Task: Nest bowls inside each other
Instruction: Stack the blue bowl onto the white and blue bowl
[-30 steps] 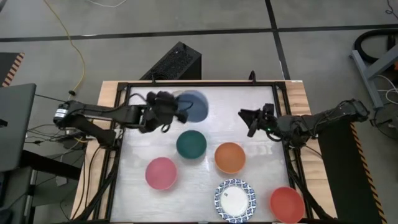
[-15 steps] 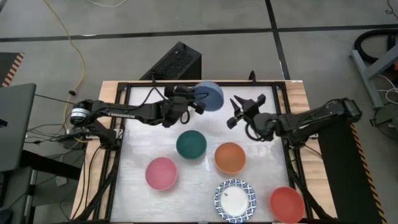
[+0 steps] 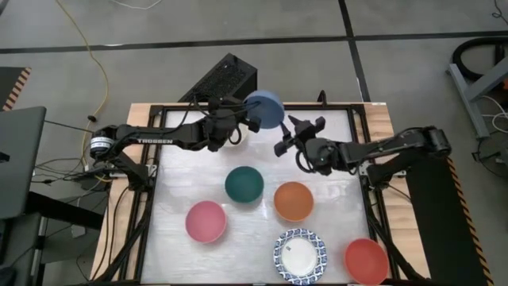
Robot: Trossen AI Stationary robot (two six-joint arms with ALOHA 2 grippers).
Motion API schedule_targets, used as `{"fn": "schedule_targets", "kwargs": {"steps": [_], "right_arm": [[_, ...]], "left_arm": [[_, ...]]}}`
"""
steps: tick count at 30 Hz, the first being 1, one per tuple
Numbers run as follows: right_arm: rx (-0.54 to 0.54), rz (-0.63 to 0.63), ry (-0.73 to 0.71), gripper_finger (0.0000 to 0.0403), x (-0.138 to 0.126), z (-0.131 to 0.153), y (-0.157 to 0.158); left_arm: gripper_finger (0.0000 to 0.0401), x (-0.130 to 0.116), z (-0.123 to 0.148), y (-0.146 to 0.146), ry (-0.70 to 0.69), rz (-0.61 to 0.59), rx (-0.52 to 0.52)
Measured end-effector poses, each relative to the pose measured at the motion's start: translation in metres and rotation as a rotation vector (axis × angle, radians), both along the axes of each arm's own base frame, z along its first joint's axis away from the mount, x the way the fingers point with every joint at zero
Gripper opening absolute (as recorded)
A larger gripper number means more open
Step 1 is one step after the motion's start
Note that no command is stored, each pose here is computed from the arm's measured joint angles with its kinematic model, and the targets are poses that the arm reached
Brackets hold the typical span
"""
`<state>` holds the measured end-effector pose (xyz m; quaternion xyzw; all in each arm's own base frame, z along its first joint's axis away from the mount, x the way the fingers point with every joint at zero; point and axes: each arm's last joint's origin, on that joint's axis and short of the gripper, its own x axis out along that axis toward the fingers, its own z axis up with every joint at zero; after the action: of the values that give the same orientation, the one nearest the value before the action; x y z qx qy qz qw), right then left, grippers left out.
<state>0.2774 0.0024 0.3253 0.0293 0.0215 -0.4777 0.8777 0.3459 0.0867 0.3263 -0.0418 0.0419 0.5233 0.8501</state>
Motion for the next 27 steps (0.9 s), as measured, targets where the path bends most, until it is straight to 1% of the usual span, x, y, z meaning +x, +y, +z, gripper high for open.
{"fn": "schedule_targets", "kwargs": {"steps": [3, 6, 9, 13, 15, 17, 19, 24, 25, 27], "right_arm": [[0.031, -0.04, -0.049, 0.021, 0.0, -0.001, -0.007], [0.048, -0.07, -0.08, 0.022, 0.0, 0.0, -0.016], [0.049, -0.088, -0.08, 0.0218, 0.0, 0.0, -0.023], [0.077, -0.044, -0.095, 0.0205, 0.001, -0.001, -0.032], [0.099, -0.047, -0.108, 0.0194, 0.003, -0.004, -0.036], [0.123, -0.065, -0.117, 0.0176, 0.003, -0.008, -0.04], [0.145, -0.079, -0.136, 0.0146, 0.006, -0.012, -0.043], [0.165, -0.127, -0.154, 0.003, 0.008, -0.018, -0.049], [0.167, -0.134, -0.15, 0.0018, 0.007, -0.019, -0.051], [0.18, -0.139, -0.158, 0.0016, 0.007, -0.02, -0.053]], "left_arm": [[0.0, 0.0, 0.0, 0.0, 0.021, -0.003, 0.011], [0.0, 0.001, 0.0, -0.001, 0.033, -0.024, 0.014], [0.0, 0.002, 0.0, -0.002, 0.022, -0.062, 0.003], [0.0, 0.002, 0.0, -0.002, 0.02, -0.088, -0.002], [0.0, 0.003, 0.0, -0.003, 0.018, -0.11, -0.006], [0.0, 0.003, 0.0, -0.003, 0.018, -0.12, -0.003], [0.0, 0.003, 0.001, -0.003, 0.023, -0.127, 0.007], [0.0002, 0.003, 0.001, -0.002, 0.036, -0.135, 0.019], [0.0004, 0.004, 0.001, -0.001, 0.036, -0.146, 0.016], [0.0013, 0.005, 0.001, -0.002, 0.046, -0.197, 0.012]]}}
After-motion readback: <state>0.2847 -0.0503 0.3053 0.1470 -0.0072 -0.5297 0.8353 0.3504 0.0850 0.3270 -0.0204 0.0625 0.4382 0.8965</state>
